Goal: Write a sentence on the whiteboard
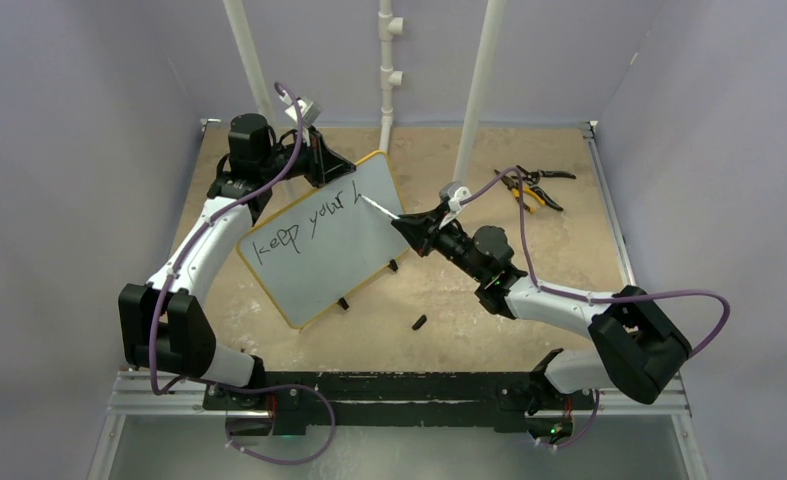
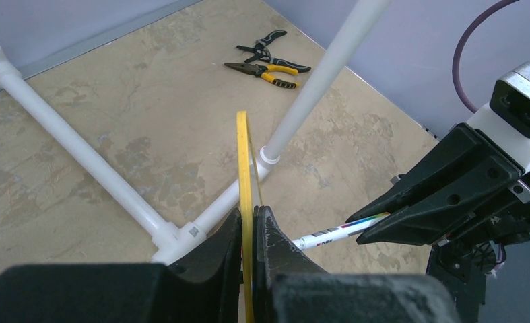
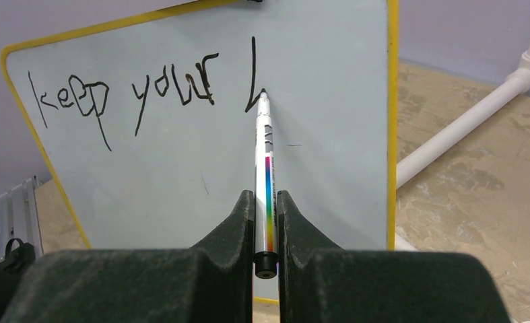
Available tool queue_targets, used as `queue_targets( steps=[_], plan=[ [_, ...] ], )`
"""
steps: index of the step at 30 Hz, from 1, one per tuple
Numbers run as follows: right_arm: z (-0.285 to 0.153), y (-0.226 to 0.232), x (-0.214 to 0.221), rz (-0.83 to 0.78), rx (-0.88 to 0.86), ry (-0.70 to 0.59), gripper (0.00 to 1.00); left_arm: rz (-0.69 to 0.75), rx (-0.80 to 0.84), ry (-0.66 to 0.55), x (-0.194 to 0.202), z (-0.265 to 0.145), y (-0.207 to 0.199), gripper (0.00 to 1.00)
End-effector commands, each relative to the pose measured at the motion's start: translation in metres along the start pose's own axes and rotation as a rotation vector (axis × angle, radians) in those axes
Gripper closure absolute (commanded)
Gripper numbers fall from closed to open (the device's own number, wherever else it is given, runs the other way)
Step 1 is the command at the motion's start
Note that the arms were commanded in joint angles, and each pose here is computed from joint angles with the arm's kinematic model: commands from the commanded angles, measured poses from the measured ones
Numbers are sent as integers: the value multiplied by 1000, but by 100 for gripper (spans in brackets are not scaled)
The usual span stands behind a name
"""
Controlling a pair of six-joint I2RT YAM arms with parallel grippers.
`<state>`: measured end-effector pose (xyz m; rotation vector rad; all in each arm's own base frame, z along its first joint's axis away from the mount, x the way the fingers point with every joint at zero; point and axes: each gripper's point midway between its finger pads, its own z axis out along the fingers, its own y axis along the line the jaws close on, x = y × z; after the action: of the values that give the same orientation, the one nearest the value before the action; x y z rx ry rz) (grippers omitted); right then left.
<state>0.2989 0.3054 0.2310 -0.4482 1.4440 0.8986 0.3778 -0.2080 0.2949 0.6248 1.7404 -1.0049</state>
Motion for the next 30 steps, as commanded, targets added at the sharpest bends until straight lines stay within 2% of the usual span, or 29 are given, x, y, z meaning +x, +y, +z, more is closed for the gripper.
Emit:
queue_targets(
  steps=[1, 21, 30],
  plan=[
    [8, -3, -23, 1, 28, -76, 100, 59, 36, -39, -11, -2, -10, 100],
    [-14, -8, 18, 49, 67, 27, 100, 58, 39, -41, -11, -2, -11, 100],
    [-15, 4, -27, 45, 35, -87, 100, 58, 39, -41, -11, -2, -11, 100]
  ],
)
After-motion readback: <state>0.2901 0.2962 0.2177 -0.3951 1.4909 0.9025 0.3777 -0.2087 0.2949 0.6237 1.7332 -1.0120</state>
